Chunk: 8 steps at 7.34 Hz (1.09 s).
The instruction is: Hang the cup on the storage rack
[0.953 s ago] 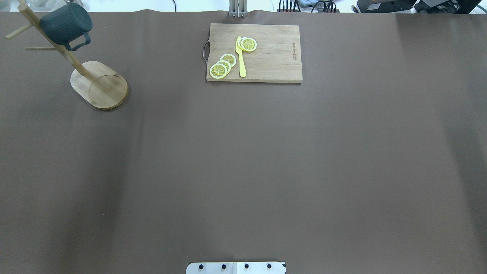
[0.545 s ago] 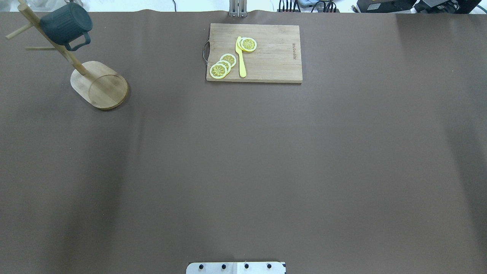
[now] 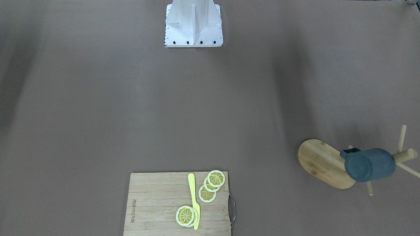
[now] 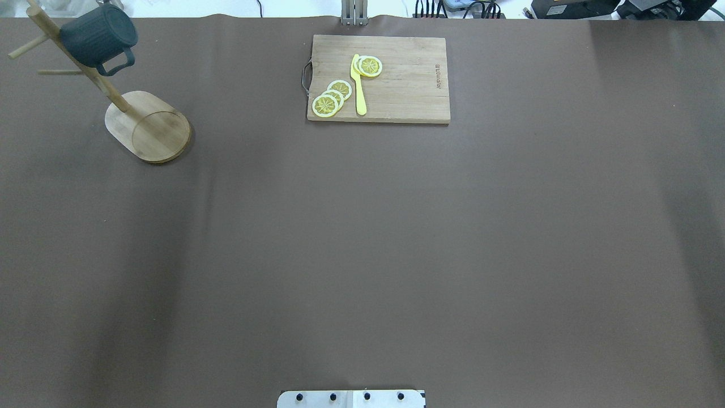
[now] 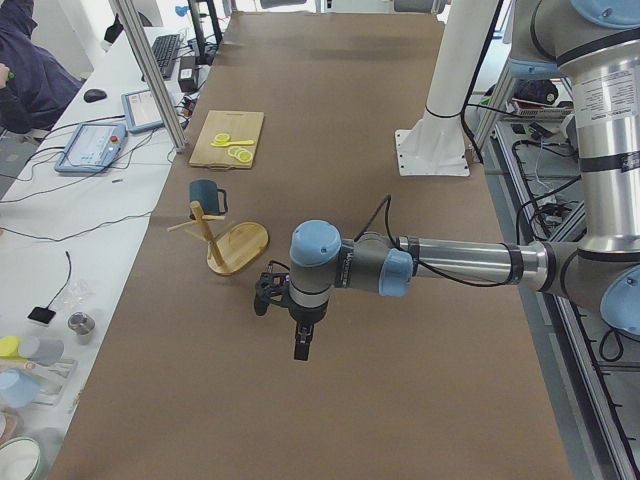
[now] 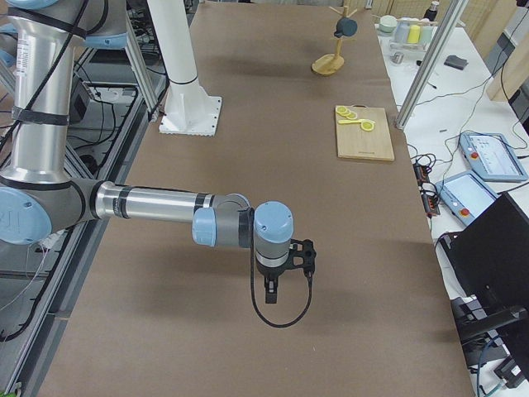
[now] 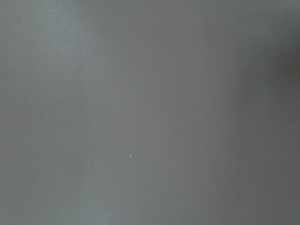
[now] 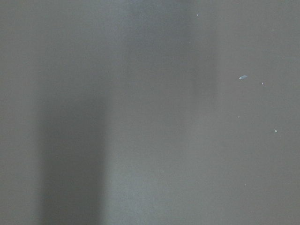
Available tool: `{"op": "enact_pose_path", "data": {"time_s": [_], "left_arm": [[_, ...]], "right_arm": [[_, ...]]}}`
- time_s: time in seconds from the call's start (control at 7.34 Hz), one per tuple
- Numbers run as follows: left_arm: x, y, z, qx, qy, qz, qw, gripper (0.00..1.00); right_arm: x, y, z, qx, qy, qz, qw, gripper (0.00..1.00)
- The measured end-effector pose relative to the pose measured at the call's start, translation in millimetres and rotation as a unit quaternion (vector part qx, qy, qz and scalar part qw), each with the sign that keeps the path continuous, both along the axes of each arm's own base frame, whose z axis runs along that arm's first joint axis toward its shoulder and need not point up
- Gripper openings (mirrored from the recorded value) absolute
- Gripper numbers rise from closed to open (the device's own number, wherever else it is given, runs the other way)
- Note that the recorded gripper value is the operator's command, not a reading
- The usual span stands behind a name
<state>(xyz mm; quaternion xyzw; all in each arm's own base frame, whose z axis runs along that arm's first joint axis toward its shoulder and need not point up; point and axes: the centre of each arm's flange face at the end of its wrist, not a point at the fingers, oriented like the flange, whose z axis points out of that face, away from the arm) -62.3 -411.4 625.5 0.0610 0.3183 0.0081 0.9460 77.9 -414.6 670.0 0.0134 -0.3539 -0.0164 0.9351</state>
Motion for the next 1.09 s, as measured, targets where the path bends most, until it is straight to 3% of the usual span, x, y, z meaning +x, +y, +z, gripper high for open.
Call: {"op": "enact_pose_path", "data": {"time_s": [1.09], "left_arm": [[-0.5,5.3,10.5,-0.013,-0.003,0.000,0.9999,0.99]], "right_arm": [[0.0,2.1,3.0,-0.003,0.000,0.000,1.0000,1.00]]}}
